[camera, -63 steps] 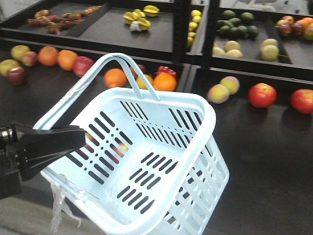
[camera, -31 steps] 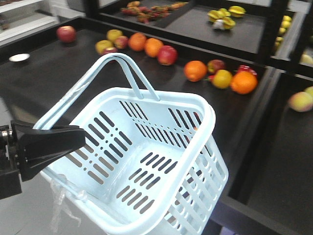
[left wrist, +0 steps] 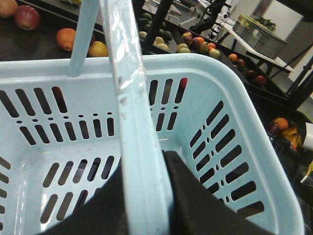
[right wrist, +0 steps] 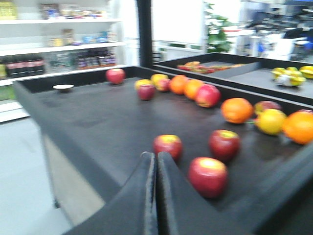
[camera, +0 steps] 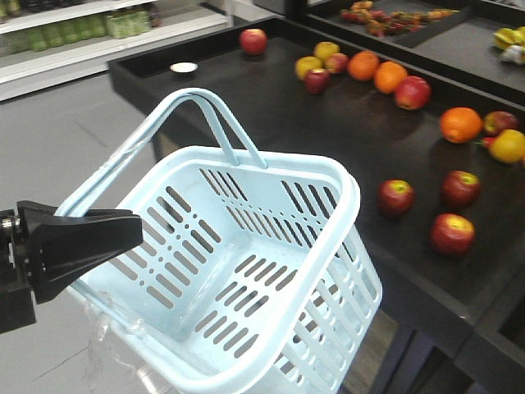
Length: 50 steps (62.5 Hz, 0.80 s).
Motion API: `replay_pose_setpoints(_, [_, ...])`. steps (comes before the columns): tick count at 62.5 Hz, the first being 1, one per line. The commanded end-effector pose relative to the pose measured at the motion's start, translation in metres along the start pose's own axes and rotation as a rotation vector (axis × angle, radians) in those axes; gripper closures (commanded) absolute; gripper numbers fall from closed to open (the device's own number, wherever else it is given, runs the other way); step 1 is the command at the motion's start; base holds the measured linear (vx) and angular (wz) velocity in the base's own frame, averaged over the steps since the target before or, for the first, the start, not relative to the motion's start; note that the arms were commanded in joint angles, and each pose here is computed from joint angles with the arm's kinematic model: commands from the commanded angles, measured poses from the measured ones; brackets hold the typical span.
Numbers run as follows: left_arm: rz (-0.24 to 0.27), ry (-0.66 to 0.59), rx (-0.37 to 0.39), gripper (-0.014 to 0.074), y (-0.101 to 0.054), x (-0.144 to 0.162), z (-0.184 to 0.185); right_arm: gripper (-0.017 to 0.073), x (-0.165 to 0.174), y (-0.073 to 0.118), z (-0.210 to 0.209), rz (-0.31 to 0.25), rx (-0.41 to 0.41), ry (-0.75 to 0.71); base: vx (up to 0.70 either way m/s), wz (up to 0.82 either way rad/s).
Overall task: Pick three apples into basket with both arms
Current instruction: 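Drive the base away from the table holding the basket aloft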
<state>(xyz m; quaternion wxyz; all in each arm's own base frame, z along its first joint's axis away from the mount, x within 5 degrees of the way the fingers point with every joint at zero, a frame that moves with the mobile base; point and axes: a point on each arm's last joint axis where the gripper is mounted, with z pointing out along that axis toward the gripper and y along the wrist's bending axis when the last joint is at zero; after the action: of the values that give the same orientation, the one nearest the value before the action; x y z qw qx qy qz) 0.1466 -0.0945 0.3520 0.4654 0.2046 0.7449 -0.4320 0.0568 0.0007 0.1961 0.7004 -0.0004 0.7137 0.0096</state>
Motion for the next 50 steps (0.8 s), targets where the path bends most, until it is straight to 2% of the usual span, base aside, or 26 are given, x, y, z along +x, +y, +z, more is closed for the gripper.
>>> replay_pose_setpoints(1, [0.013, -0.037, 0.004, 0.0601, -0.0065, -0.0097, -0.0034, 0.0561, -0.0025, -0.0002, -0.0004, -0.011, 0.004, -0.068, -0.14, 0.54])
replay_pose_setpoints(50, [0.013, -0.037, 0.004, 0.0601, -0.0065, -0.0097, -0.0034, 0.0561, -0.0025, -0.0002, -0.0004, -0.011, 0.004, -0.068, -0.1, 0.5])
